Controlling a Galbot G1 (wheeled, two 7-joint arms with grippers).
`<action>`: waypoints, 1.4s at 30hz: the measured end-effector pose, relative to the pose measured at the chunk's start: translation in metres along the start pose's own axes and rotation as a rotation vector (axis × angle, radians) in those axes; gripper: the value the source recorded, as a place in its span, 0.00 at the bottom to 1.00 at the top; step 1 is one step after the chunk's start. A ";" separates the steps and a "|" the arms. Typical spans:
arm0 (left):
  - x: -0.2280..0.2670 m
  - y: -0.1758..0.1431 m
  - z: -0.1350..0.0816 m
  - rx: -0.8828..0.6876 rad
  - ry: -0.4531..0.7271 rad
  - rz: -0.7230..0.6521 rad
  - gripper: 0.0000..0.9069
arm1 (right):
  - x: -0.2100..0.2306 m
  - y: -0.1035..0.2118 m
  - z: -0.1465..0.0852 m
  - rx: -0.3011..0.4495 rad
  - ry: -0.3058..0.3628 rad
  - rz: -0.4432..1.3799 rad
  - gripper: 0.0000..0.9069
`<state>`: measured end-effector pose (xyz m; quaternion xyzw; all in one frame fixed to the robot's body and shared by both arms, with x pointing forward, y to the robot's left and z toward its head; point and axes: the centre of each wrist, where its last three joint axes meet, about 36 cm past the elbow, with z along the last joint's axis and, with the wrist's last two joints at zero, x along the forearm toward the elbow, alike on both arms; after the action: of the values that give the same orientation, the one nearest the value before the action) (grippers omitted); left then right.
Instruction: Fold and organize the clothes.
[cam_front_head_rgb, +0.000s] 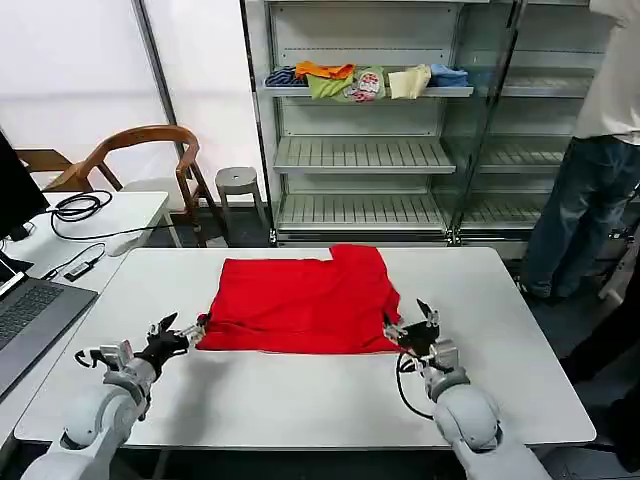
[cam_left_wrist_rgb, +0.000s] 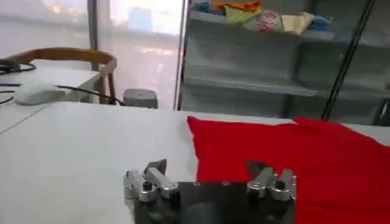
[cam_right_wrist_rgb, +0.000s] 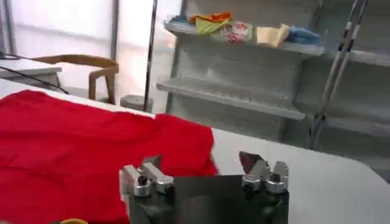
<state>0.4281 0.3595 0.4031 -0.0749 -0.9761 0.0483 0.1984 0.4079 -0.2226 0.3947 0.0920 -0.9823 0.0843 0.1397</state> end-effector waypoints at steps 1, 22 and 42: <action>0.001 -0.002 0.001 -0.003 0.009 0.000 1.00 | 0.002 0.001 0.001 -0.002 0.008 0.004 1.00; -0.005 -0.009 0.012 -0.015 0.091 -0.049 0.02 | -0.001 0.014 0.015 -0.060 0.088 0.012 0.00; -0.008 -0.011 0.021 -0.021 0.131 -0.045 0.02 | -0.007 0.013 0.021 -0.089 0.107 0.002 0.00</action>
<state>0.4259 0.3456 0.3821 -0.0581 -0.9629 0.0288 0.2619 0.4067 -0.2124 0.3710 0.0800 -0.9763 0.0455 0.1958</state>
